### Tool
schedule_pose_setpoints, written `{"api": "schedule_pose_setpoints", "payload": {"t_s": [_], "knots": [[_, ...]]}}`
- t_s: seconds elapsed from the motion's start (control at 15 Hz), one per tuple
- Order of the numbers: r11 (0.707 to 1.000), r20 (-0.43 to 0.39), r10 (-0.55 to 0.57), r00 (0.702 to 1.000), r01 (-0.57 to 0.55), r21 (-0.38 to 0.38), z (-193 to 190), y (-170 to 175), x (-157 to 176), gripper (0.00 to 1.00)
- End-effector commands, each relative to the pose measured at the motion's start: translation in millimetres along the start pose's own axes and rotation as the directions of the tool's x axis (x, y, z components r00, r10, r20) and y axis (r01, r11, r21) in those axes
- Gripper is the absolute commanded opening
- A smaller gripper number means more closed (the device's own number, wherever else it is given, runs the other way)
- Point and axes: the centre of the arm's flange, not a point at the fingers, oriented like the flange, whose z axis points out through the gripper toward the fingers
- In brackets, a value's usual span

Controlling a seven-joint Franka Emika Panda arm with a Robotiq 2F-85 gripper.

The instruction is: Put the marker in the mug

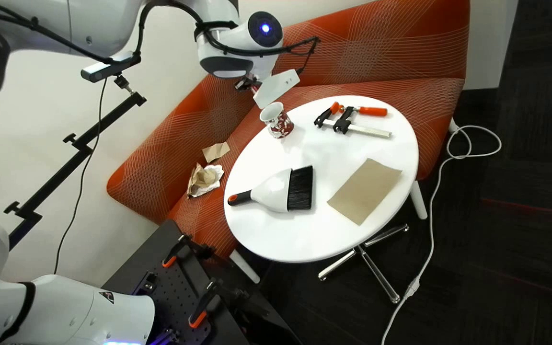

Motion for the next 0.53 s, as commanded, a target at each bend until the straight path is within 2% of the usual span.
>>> {"api": "schedule_pose_setpoints", "payload": {"t_s": [0.0,0.47], "knots": [[1.0,-0.031,-0.006,0.999,0.007,0.02,12,23,-4,0.05],[0.999,-0.015,0.029,0.999,-0.028,0.034,28,28,-29,0.05]]}}
